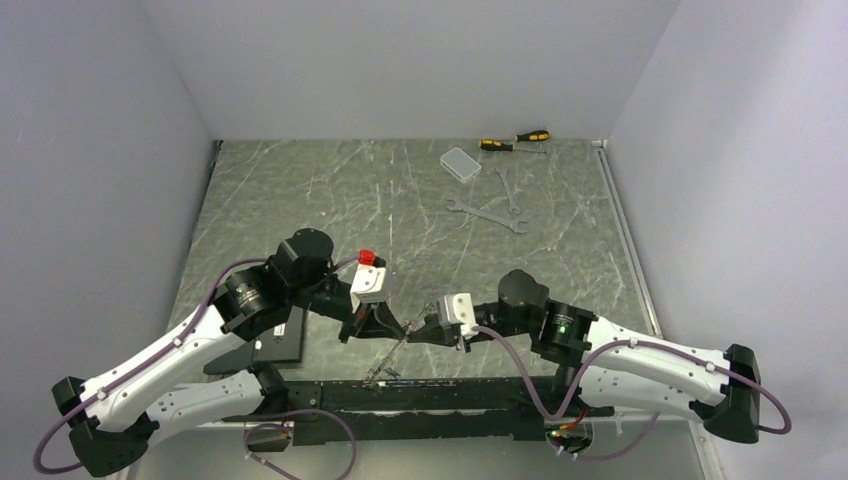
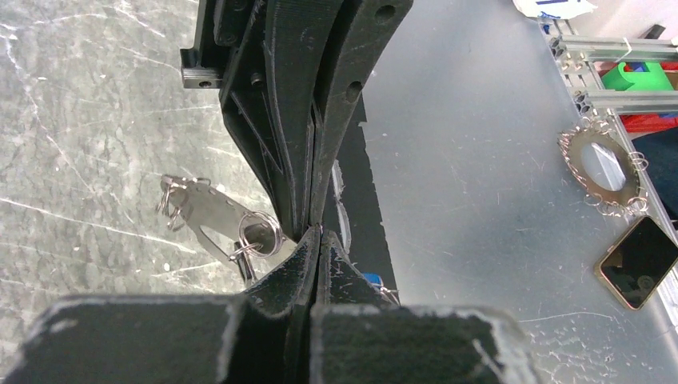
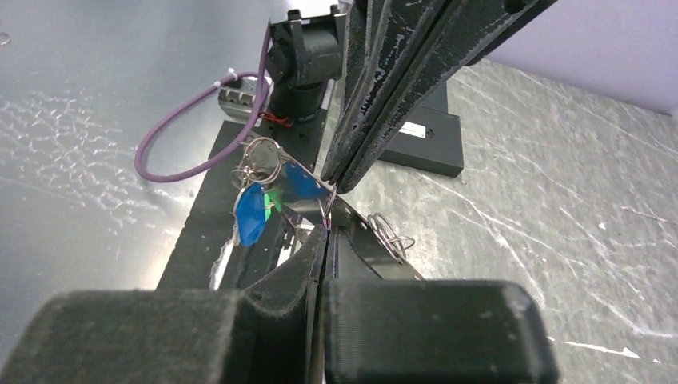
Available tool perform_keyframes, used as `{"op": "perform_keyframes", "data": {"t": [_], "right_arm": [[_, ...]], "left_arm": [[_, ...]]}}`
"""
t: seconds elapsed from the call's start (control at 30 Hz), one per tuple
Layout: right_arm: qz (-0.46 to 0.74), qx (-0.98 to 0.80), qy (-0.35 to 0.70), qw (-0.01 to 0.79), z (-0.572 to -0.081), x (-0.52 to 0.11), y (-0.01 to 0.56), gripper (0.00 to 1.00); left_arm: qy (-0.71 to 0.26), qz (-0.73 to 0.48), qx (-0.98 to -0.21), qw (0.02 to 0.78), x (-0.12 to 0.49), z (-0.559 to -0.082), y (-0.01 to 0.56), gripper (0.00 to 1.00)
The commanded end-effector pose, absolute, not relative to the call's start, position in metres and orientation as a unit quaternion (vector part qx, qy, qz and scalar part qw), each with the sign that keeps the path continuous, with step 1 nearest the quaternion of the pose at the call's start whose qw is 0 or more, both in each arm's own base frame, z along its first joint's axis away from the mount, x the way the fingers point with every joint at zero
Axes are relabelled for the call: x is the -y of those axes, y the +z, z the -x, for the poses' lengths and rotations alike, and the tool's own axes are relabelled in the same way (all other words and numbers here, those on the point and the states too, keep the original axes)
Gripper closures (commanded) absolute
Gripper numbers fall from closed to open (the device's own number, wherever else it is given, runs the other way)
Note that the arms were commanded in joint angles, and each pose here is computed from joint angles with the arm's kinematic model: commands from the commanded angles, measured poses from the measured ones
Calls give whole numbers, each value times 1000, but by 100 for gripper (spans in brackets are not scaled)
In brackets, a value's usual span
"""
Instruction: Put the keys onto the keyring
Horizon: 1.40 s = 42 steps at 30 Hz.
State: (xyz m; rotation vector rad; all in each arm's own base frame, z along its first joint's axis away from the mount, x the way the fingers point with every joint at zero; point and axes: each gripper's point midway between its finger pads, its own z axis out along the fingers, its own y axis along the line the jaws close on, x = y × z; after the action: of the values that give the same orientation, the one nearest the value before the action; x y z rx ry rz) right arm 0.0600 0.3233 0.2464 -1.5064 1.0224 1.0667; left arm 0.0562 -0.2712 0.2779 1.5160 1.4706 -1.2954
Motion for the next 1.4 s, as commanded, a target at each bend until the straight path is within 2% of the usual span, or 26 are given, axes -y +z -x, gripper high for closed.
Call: {"op": "perform_keyframes", "data": {"t": [0.0,0.5,0.97,1.37], "right_arm": [[562,-415,461,548,-69,-323,284,100],[419,-430,523,605,-84,-304,323,100],[379,-471,535,590,-94,-307,327,100],[232,-605,547,531,-126,-306,327,100]], "left_arm": [[-511,-587,-530,337,271,-50,291,100],[-509,-585,-529,345,269,-50,294,100],[-506,-582,-531,352,268,-51,294,100],[-483,-568,-545,384,267,-64,297,100]]}}
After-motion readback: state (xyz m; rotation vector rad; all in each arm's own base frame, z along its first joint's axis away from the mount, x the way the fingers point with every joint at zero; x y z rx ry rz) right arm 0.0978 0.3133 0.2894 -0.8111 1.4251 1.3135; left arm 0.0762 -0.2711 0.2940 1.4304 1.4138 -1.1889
